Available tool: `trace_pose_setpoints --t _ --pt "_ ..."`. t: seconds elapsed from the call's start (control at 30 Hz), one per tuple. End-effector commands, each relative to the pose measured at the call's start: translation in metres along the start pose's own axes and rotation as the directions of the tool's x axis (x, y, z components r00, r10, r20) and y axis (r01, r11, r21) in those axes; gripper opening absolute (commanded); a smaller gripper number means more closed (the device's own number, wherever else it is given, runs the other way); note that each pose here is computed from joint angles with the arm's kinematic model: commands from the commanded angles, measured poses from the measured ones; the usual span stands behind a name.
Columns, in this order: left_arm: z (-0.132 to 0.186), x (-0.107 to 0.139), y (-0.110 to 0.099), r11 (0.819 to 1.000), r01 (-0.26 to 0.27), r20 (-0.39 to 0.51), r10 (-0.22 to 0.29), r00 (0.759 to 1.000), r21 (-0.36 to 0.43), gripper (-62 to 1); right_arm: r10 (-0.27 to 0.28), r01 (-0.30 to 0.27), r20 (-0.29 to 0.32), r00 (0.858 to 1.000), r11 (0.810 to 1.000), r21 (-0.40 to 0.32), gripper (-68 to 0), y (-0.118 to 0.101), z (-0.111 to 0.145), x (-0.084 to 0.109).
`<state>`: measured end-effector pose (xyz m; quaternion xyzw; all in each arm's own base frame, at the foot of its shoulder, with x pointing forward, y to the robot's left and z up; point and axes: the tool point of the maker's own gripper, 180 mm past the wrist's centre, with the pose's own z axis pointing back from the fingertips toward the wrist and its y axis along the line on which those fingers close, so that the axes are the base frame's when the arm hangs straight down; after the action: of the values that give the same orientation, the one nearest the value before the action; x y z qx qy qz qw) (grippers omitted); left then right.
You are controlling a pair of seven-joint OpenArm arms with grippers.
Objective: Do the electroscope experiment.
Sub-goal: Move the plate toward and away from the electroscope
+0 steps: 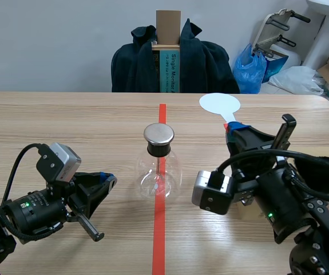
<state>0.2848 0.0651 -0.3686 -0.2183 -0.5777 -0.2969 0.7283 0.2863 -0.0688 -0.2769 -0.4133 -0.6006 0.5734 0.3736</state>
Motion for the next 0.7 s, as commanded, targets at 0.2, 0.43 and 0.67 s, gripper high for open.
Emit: trace_pose_setpoints --t 0.2,0.43,0.67 --pt "-0.005 0.014 0.001 1.0 0.004 0.045 -0.003 0.999 -0.001 -56.8 0.04 -0.051 -0.056 0.998 0.978 -0.203 -66.8 -0.074 -0.013 -0.022" --pt "-0.005 0.014 0.001 1.0 0.004 0.046 -0.003 0.999 -0.001 -56.8 0.092 -0.125 -0.11 0.99 0.931 -0.343 -66.8 -0.135 -0.01 -0.039" --pt "-0.005 0.014 0.001 1.0 0.004 0.046 -0.003 0.999 -0.001 -56.8 0.139 -0.207 -0.175 0.975 0.854 -0.478 -66.8 -0.2 0.005 -0.051"
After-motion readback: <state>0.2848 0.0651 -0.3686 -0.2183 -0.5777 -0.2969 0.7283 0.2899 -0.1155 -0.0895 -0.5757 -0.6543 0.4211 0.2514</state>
